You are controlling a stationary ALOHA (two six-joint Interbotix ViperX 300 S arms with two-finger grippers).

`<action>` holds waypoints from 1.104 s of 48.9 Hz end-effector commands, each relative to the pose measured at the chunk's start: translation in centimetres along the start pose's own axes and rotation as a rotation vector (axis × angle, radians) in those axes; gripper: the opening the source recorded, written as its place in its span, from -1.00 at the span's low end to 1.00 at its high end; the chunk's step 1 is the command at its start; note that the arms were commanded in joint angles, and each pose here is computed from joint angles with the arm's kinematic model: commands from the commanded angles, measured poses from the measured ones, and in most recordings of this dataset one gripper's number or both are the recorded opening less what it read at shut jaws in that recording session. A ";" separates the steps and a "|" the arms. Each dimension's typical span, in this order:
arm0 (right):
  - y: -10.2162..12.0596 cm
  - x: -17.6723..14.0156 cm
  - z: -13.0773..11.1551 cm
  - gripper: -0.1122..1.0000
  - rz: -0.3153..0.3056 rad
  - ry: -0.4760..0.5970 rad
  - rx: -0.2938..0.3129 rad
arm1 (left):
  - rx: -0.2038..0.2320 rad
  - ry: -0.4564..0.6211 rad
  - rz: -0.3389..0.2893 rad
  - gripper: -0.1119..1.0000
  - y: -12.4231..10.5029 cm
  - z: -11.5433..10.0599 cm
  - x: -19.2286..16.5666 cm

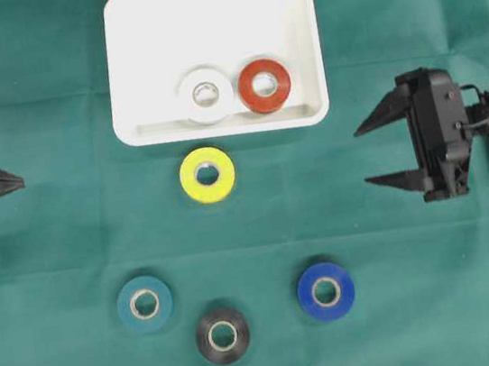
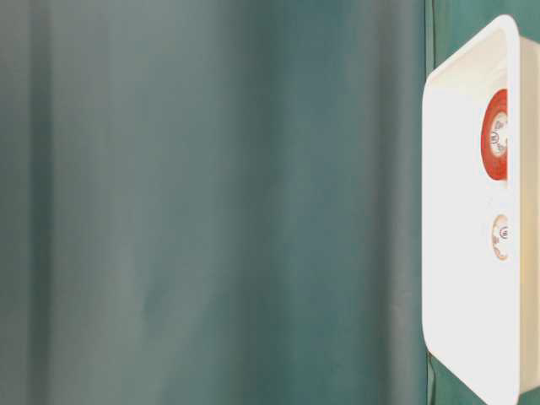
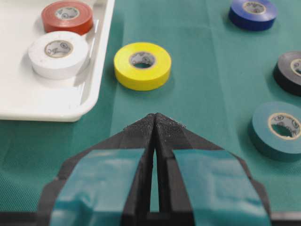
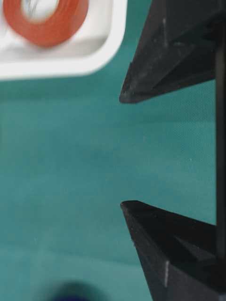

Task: Put the tape into the white case with the right arm.
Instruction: 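Release the white roll beside the red roll and withdraw right, then move the right gripper to the yellow tape roll and grasp it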

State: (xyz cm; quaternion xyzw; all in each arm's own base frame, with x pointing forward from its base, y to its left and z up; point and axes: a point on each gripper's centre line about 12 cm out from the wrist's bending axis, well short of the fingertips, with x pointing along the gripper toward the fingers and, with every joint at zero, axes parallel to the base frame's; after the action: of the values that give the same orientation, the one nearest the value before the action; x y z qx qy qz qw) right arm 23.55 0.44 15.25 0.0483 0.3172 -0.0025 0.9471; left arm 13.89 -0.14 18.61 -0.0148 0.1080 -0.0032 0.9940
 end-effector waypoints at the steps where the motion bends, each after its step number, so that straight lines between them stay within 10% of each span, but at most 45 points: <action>1: 0.3 -0.1 0.5 0.10 0.010 -0.020 -0.003 | -0.002 -0.008 0.001 -0.79 0.0 0.4 0.1; 54: 1.3 13.2 10.3 0.07 0.017 -0.012 -0.102 | -0.001 -0.006 0.003 -0.79 0.0 0.3 0.1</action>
State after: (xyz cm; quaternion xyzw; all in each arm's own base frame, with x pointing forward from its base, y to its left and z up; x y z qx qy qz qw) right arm 38.78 0.91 14.45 0.0038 0.3311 0.0191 0.9434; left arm 13.88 -0.14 18.63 -0.0148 0.1072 -0.0032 0.9941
